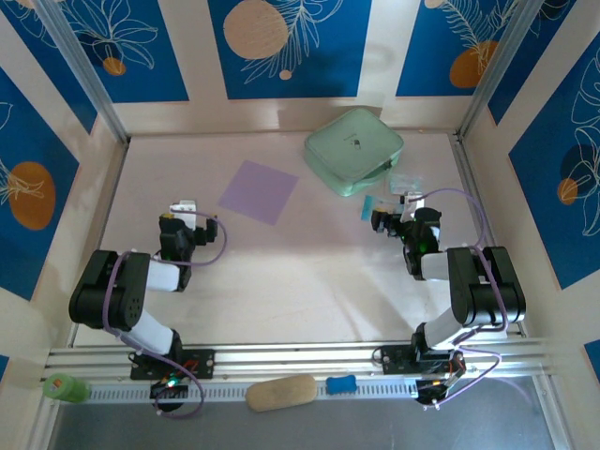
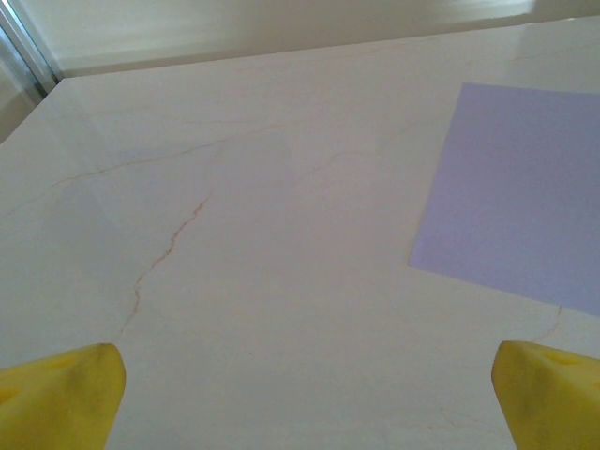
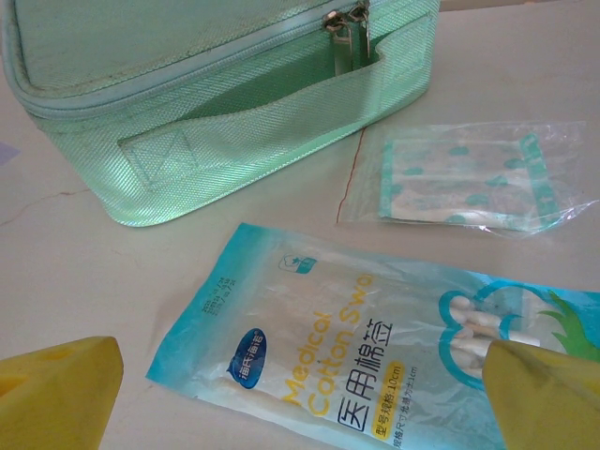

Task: Fold a paper plane with a square sheet of paper (pick it up from the middle)
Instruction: Move the square sheet of paper to the center of the table.

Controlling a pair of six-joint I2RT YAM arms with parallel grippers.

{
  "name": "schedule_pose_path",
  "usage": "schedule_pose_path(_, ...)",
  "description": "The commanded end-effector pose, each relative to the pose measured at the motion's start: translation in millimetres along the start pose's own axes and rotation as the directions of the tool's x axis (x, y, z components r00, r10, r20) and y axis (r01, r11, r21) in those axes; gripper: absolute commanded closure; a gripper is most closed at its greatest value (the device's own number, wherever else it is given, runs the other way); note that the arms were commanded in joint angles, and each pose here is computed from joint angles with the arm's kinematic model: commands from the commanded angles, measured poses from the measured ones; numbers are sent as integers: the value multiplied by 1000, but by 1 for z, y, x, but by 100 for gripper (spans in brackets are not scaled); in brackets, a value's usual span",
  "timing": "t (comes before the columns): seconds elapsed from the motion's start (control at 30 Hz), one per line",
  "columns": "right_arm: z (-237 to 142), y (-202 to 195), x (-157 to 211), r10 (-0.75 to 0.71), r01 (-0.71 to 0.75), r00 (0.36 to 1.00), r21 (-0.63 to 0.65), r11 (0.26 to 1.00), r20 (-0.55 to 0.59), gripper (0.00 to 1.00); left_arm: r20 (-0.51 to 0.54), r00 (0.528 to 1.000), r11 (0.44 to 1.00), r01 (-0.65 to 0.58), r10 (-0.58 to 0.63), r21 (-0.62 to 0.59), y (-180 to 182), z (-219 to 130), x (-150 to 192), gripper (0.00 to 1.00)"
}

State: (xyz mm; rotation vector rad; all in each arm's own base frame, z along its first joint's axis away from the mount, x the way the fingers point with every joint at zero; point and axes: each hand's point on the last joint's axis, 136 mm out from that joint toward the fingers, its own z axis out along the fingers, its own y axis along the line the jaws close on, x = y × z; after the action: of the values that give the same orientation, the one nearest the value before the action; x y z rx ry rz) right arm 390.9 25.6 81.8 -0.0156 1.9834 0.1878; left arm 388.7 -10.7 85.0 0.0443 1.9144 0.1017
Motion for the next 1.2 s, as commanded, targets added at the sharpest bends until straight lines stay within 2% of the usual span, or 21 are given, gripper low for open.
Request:
schedule_pose_path(0.0, 1, 3, -14, -5, 5, 1000, -20, 1000, 30, 1, 22, 1000, 1000, -2, 2, 14, -2, 3, -10, 0)
schedule_pose_path(0.77, 1, 3, -13, -3, 4, 1000, -25, 1000, 25, 1, 24, 1000, 1000, -1, 1, 14, -1, 3, -10, 0)
schedule_pose_path(1.0, -9, 15, -25, -46, 49, 998, -45, 998, 50, 1, 60, 998, 1000, 6, -6, 4, 2, -10, -21, 0)
schedule_pose_path(1.1, -15, 6, -38, 54, -54, 998, -3, 999, -46, 1, 47, 999, 1000, 15, -14, -13, 7, -16, -30, 0)
schedule_pose_path(1.17, -24, 1, -45, 135, -133, 989, 31, 991, -54, 1, 48, 999, 999, 21, -19, -35, 12, -22, -38, 0)
